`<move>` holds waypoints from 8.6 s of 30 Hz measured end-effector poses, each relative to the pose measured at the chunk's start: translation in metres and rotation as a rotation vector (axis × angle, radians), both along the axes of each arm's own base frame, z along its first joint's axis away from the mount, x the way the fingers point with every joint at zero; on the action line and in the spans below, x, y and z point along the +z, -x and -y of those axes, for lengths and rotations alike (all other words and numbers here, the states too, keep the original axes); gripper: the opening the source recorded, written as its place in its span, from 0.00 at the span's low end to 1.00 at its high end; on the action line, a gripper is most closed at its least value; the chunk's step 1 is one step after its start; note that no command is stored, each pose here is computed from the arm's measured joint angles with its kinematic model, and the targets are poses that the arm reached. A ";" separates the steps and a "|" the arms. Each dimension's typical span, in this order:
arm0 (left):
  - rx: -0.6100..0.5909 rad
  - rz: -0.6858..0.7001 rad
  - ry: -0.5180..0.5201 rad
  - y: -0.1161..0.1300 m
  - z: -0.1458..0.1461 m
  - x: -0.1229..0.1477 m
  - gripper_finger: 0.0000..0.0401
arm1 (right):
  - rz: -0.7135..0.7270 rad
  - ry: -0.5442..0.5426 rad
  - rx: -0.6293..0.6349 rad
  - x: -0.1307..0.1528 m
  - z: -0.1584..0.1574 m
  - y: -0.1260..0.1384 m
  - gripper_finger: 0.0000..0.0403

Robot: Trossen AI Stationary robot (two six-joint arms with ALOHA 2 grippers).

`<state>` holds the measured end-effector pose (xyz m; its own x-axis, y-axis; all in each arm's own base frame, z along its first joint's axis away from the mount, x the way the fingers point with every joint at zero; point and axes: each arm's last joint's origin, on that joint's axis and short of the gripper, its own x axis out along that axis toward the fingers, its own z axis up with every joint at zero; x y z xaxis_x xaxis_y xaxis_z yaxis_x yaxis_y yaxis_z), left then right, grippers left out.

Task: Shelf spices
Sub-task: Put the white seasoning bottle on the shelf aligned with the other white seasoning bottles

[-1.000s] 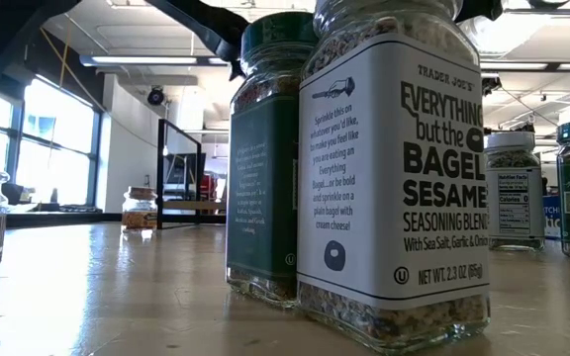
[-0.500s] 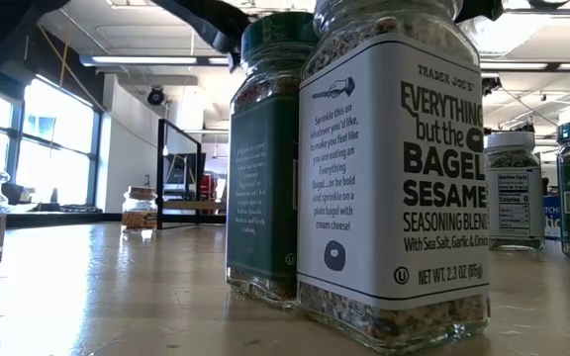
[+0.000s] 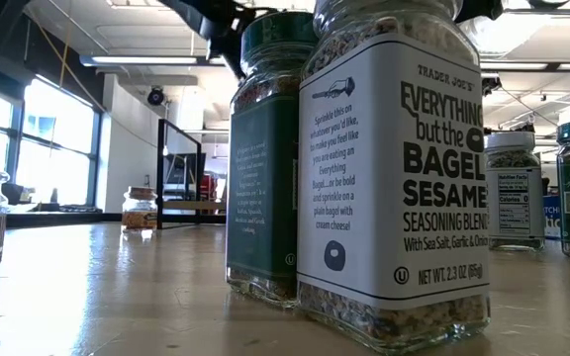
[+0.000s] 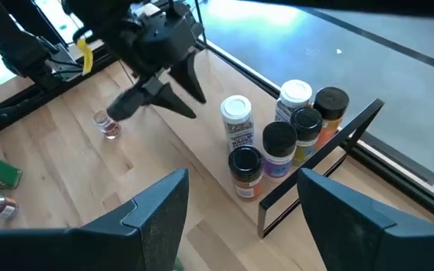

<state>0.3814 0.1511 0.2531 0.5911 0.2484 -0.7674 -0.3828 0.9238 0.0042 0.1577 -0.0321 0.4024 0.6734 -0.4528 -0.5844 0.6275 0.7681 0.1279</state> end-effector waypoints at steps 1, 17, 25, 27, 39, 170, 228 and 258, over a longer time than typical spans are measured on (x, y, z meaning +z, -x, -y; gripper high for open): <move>0.011 0.023 0.001 -0.001 0.000 -0.004 0.27 | 0.000 0.000 0.000 0.000 0.000 0.000 0.60; 0.129 0.150 0.029 0.010 -0.030 -0.032 0.00 | 0.005 -0.008 -0.006 0.000 0.000 0.000 0.60; -0.019 0.090 0.128 0.002 -0.005 -0.042 0.00 | 0.005 -0.013 -0.010 0.000 0.000 -0.001 0.60; -0.028 0.104 0.122 -0.004 -0.004 -0.049 0.00 | -0.002 -0.007 -0.007 -0.001 0.000 -0.002 0.60; 0.141 0.182 0.053 -0.007 -0.032 -0.058 0.00 | -0.006 -0.017 -0.003 -0.002 0.000 -0.004 0.60; 0.087 0.423 -0.258 -0.049 -0.034 -0.052 0.59 | -0.028 -0.058 -0.030 -0.005 0.000 -0.001 0.60; -0.162 0.309 -0.338 -0.048 -0.046 -0.017 0.61 | -0.029 -0.045 -0.044 -0.005 0.000 -0.001 0.60; -0.147 0.100 -0.281 -0.051 -0.023 -0.005 0.17 | -0.030 -0.035 -0.056 -0.005 0.001 -0.001 0.60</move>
